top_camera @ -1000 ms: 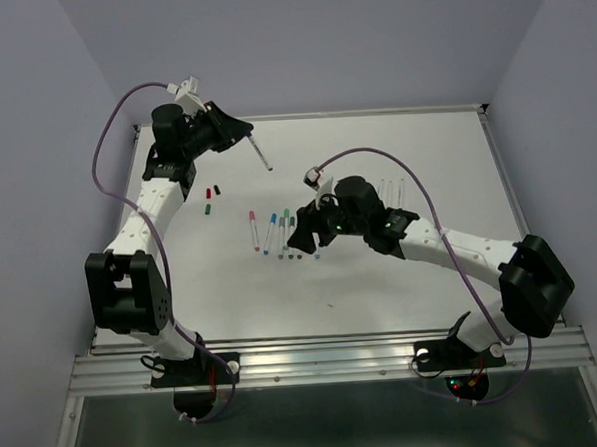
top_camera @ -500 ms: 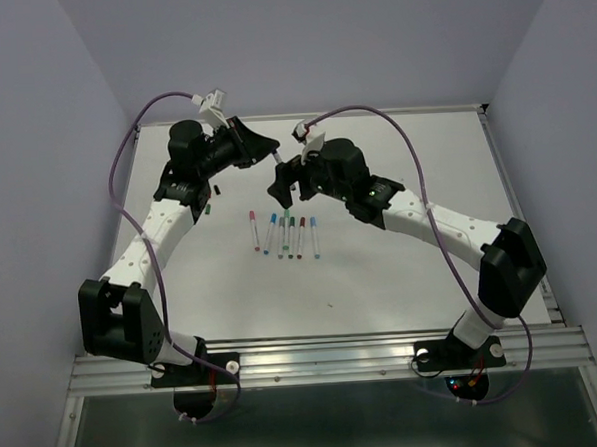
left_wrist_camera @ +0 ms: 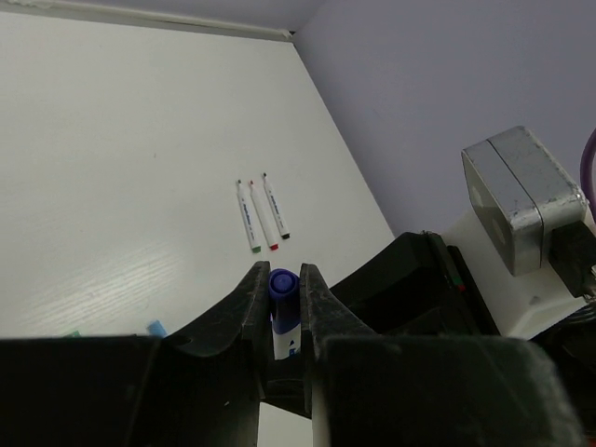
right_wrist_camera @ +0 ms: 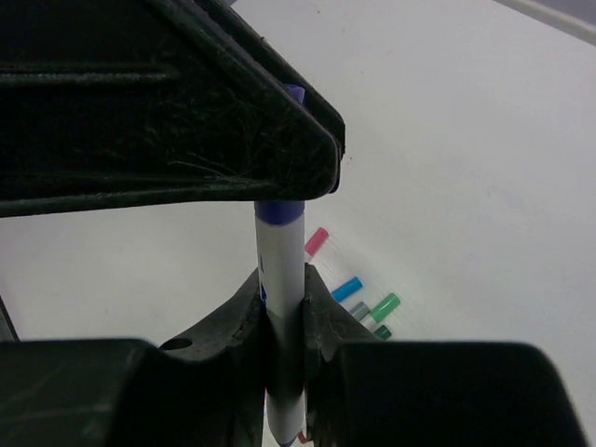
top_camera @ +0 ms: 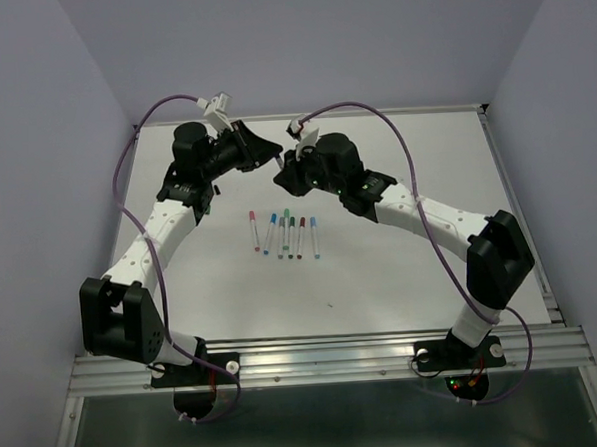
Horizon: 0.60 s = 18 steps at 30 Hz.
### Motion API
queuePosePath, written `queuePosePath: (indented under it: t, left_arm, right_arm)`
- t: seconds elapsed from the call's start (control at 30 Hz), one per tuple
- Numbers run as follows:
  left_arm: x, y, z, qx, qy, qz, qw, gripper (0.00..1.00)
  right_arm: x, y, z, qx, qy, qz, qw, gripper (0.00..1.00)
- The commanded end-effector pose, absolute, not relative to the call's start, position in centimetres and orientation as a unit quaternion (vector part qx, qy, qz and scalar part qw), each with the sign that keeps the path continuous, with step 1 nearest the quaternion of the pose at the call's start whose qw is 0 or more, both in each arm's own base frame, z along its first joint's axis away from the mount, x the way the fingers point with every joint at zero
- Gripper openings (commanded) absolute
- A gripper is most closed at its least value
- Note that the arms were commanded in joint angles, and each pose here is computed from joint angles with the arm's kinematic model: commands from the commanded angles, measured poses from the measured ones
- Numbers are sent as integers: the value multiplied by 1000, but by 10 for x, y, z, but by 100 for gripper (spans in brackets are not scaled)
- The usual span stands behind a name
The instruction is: Open the pen caps
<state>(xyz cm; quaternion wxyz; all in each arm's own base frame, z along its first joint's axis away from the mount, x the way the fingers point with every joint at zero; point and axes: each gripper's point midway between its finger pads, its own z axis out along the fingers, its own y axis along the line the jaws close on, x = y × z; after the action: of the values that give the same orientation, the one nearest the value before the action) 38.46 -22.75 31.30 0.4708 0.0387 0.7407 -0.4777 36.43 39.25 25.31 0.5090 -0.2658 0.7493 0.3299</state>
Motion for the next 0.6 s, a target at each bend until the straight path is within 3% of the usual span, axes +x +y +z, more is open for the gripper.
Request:
queuePosePath:
  t: [0.0,0.23,0.43,0.57]
  left_arm:
    - [406,-222,332,41,729,-461,504,0]
    - [448,-171,343,-8,735,-407,541,0]
    - [475,-130,348,-45,739,-368,562,0]
    - [481,-117,324,-64,761,-347,544,0]
  right_arm:
    - [339,394,241,-287,744,369,477,1]
    - [272,378,165,-271,781,439,351,1]
    - [246,370,154,-253,784,458,332,1]
    - [268,351,152,-209,817,393,368,1]
